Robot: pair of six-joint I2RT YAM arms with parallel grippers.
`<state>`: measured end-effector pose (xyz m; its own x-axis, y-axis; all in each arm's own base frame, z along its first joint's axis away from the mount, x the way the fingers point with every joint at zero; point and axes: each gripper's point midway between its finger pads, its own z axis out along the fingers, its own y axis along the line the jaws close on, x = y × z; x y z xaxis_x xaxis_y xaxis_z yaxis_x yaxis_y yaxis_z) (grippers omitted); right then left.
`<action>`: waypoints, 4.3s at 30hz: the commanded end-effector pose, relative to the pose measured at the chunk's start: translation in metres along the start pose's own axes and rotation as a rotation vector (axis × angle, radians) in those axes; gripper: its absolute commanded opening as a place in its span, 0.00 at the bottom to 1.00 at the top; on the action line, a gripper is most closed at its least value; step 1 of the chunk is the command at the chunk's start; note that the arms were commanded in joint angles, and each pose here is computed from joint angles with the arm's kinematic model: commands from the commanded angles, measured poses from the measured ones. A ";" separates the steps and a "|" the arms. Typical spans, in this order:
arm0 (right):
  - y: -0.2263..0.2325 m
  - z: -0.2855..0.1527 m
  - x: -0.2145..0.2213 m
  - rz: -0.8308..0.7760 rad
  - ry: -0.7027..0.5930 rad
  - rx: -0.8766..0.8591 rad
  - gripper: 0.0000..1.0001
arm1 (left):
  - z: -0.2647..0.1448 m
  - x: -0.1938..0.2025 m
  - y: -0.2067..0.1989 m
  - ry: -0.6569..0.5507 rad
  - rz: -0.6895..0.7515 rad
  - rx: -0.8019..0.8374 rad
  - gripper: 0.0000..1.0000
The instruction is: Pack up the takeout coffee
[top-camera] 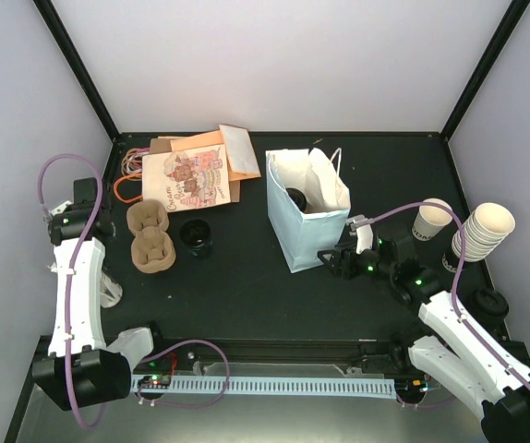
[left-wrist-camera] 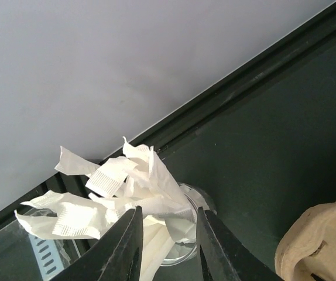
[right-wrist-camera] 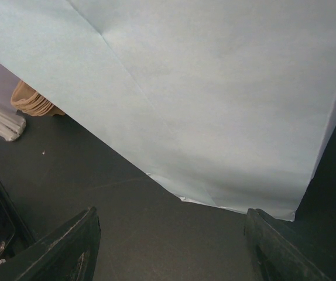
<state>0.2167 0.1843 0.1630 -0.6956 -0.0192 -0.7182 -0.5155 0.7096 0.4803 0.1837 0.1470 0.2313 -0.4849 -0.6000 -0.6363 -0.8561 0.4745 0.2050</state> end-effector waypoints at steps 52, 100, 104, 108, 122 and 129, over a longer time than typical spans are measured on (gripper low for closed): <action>0.006 0.001 -0.008 -0.022 -0.007 -0.022 0.70 | -0.273 -0.082 0.073 -0.437 -0.308 0.819 0.01; -0.041 -0.045 -0.032 0.082 -0.225 0.322 0.73 | -0.453 -0.033 -0.146 -0.289 0.225 1.982 0.02; -0.037 -0.053 -0.036 0.077 -0.258 0.318 0.73 | -0.450 -0.028 -0.174 -0.396 0.286 1.834 0.02; -0.037 -0.056 -0.039 0.073 -0.277 0.321 0.74 | -0.447 -0.011 -0.201 -0.423 0.399 1.751 0.02; -0.035 -0.055 -0.039 0.067 -0.275 0.313 0.74 | -0.427 0.061 -0.266 -0.354 0.707 1.597 0.01; -0.035 -0.053 -0.037 0.068 -0.267 0.308 0.74 | -0.429 0.098 -0.270 -0.281 0.811 1.634 0.02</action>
<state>0.2330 0.1228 0.1885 -0.5734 0.1802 -0.7992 -0.2642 0.8827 0.3886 0.3037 -0.3058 0.4305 -0.4568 0.0582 -0.8876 0.5839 0.7724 -0.2499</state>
